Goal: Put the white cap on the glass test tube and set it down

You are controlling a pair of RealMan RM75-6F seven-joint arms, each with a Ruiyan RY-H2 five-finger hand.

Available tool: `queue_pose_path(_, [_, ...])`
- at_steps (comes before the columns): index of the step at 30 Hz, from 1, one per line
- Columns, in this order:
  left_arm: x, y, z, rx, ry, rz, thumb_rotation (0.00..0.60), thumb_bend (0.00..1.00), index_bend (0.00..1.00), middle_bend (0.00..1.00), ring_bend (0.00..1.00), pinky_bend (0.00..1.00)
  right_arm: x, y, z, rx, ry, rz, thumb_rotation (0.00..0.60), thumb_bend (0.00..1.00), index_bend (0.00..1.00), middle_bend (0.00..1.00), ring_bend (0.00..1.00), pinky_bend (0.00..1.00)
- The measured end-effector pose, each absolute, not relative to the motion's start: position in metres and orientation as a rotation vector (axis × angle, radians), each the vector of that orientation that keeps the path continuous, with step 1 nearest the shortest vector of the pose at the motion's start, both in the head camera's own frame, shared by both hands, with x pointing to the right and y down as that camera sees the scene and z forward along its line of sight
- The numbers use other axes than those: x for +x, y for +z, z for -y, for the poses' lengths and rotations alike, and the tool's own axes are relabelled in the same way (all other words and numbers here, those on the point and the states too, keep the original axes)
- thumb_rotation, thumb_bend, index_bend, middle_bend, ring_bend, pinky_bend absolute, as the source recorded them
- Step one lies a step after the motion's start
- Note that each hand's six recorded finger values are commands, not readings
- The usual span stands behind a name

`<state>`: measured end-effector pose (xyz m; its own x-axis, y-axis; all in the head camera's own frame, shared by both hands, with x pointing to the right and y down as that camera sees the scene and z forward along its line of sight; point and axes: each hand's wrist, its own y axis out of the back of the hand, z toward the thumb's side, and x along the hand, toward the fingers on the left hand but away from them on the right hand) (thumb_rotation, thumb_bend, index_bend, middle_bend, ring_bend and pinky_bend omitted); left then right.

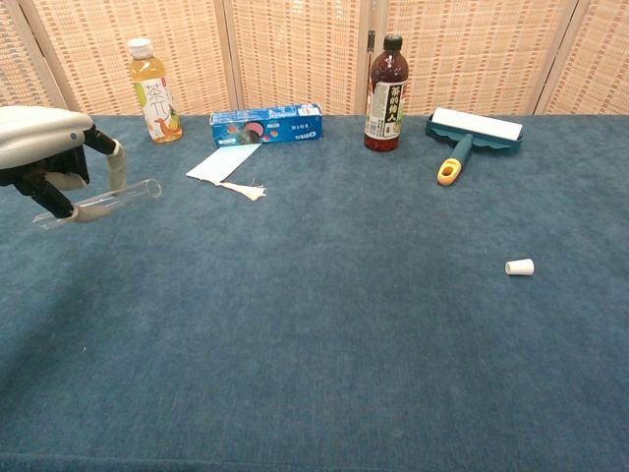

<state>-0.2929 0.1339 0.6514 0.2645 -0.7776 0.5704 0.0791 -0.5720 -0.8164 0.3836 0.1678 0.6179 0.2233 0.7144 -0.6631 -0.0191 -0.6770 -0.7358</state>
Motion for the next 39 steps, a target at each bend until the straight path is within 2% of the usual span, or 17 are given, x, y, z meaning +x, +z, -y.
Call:
queue_pose_path(9, [-0.296, 0.648, -0.138, -1.767, -1.404, -0.644, 0.600, 0.37, 0.64, 1.00, 1.00, 1.00, 0.370, 0.668, -0.159, -1.938, 1.582, 0.581, 0.600, 1.00, 0.35, 1.00, 1.00, 1.00])
queue_pose_path(18, [-0.294, 0.649, -0.142, -1.778, -1.401, -0.636, 0.600, 0.37, 0.64, 1.00, 1.00, 1.00, 0.347, 0.703, -0.159, -2.008, 1.600, 0.510, 0.600, 1.00, 0.35, 1.00, 1.00, 1.00])
queue_pose_path(30, [-0.293, 0.651, -0.146, -1.789, -1.408, -0.622, 0.600, 0.38, 0.64, 1.00, 1.00, 1.00, 0.334, 0.726, -0.161, -2.048, 1.618, 0.465, 0.600, 1.00, 0.35, 1.00, 1.00, 1.00])
queue_pose_path(39, [-0.294, 0.653, -0.148, -1.787, -1.414, -0.618, 0.600, 0.37, 0.64, 1.00, 1.00, 1.00, 0.317, 0.729, -0.161, -2.069, 1.567, 0.442, 0.600, 1.00, 0.35, 1.00, 1.00, 1.00])
